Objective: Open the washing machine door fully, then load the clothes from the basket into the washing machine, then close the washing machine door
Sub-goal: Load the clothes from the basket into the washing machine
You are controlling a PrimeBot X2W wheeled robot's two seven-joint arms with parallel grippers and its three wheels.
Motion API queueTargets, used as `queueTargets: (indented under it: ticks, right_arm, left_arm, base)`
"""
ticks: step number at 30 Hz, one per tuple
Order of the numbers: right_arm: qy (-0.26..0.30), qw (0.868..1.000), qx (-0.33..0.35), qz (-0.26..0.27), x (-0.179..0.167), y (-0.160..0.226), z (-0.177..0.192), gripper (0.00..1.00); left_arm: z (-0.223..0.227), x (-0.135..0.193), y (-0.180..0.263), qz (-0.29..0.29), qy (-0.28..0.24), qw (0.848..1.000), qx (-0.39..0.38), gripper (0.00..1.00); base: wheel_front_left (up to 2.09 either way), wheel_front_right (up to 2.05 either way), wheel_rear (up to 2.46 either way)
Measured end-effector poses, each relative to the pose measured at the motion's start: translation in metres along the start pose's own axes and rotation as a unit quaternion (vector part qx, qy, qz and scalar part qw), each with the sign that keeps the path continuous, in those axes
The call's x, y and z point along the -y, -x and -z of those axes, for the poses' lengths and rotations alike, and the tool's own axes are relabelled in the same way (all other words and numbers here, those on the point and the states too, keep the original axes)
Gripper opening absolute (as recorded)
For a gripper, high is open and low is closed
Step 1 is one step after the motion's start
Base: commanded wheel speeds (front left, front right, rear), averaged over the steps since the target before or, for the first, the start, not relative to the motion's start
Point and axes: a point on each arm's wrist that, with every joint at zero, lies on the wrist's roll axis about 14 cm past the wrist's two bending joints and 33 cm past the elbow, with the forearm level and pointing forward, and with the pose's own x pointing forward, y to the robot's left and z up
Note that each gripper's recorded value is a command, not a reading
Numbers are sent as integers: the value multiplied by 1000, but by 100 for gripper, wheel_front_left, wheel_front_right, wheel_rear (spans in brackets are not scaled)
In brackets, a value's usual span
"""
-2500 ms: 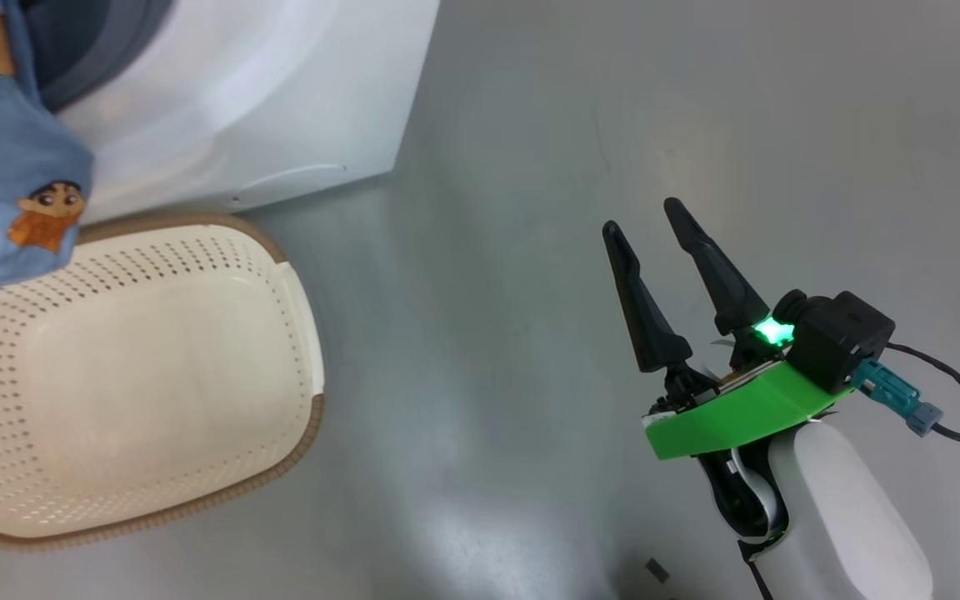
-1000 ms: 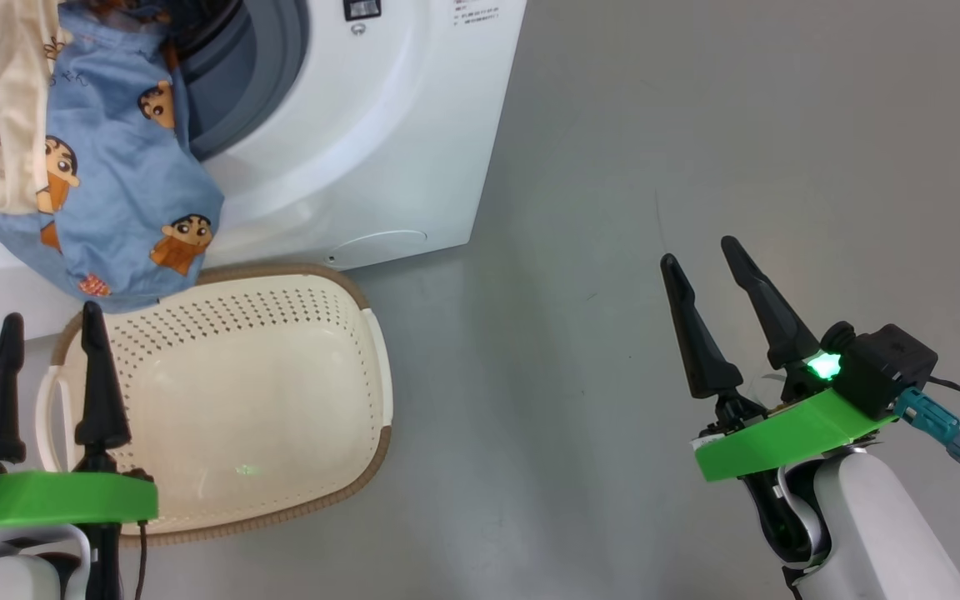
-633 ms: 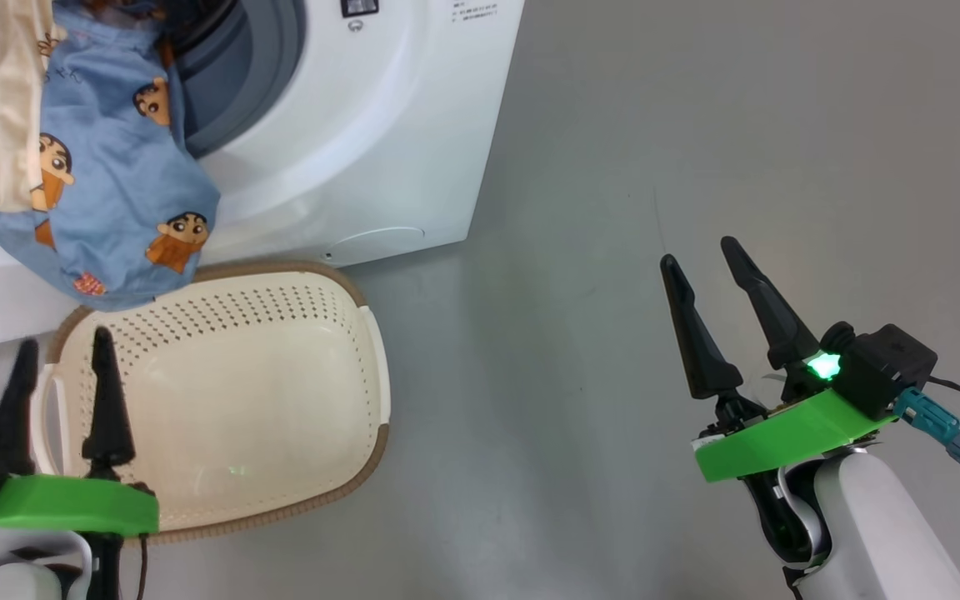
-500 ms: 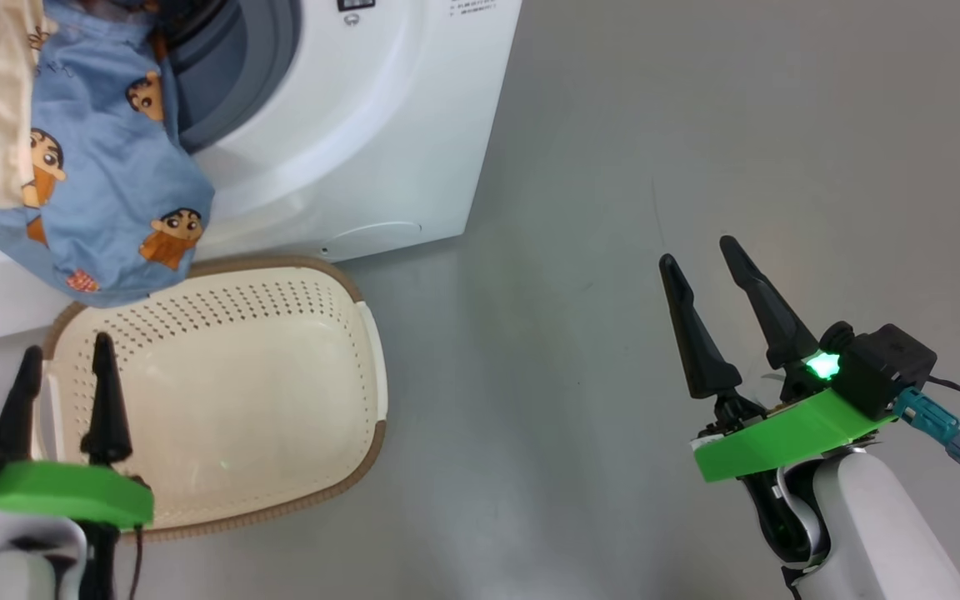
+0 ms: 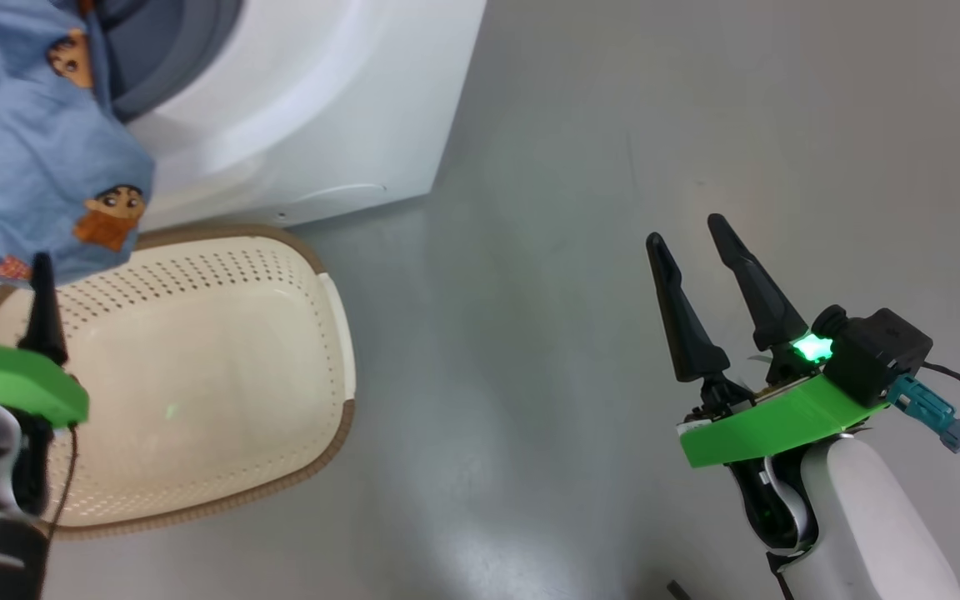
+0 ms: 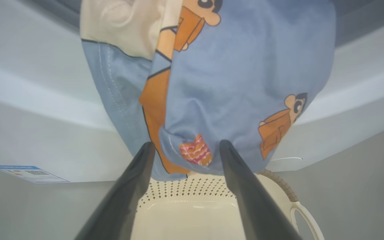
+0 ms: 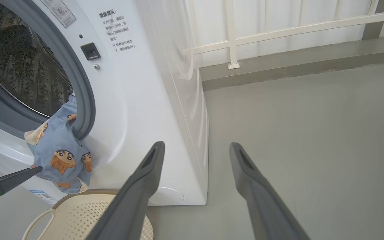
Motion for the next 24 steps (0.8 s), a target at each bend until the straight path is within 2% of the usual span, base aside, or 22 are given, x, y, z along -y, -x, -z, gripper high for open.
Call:
queueTargets:
  ticks: [10, 24]
  right_arm:
    - [4, 1000, -13, 20, 13, -1, 11, 100]
    - [10, 999, -19, 32, 22, -3, 17, 100]
  left_arm:
    - [18, 3, -44, 7, -16, 999, -44, 100]
    - [9, 2, -76, -2, -9, 1000, -22, 100]
  base:
    - [0, 0, 0]
    - [0, 0, 0]
